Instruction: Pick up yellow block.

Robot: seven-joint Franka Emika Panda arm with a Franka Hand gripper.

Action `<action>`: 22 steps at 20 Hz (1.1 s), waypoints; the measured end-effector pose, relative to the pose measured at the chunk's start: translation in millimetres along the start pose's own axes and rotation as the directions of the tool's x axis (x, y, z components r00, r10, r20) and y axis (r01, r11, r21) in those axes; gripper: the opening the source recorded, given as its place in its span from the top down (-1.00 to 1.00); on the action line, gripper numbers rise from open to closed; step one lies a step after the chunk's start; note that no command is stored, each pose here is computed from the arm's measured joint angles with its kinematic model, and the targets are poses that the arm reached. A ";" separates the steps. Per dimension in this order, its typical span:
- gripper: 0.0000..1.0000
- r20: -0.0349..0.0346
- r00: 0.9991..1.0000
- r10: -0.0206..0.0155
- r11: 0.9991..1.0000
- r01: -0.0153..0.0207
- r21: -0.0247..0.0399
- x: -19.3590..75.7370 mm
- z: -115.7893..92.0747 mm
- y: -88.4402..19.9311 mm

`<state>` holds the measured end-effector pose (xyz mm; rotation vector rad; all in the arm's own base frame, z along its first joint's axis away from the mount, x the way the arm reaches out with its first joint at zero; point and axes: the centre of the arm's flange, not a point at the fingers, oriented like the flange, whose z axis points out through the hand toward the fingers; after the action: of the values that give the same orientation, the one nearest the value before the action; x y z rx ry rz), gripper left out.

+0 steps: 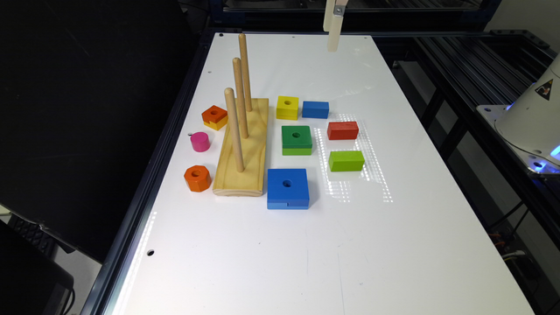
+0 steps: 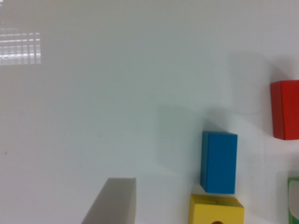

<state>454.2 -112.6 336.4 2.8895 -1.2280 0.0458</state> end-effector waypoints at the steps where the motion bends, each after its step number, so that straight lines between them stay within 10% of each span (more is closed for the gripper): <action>1: -1.00 -0.002 1.000 -0.002 1.000 0.002 0.002 1.6 -0.9 -3.0; 10: -1.00 -0.004 1.000 -0.013 1.000 0.013 0.006 26.9 6.1 -30.0; 19: -1.00 -0.006 1.000 -0.016 1.000 0.016 0.008 28.1 5.2 -33.1; 22: -1.00 0.004 1.000 -0.016 1.000 0.016 0.002 28.9 17.2 -33.8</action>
<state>498.9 -110.2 320.4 2.9024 -1.2065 0.0418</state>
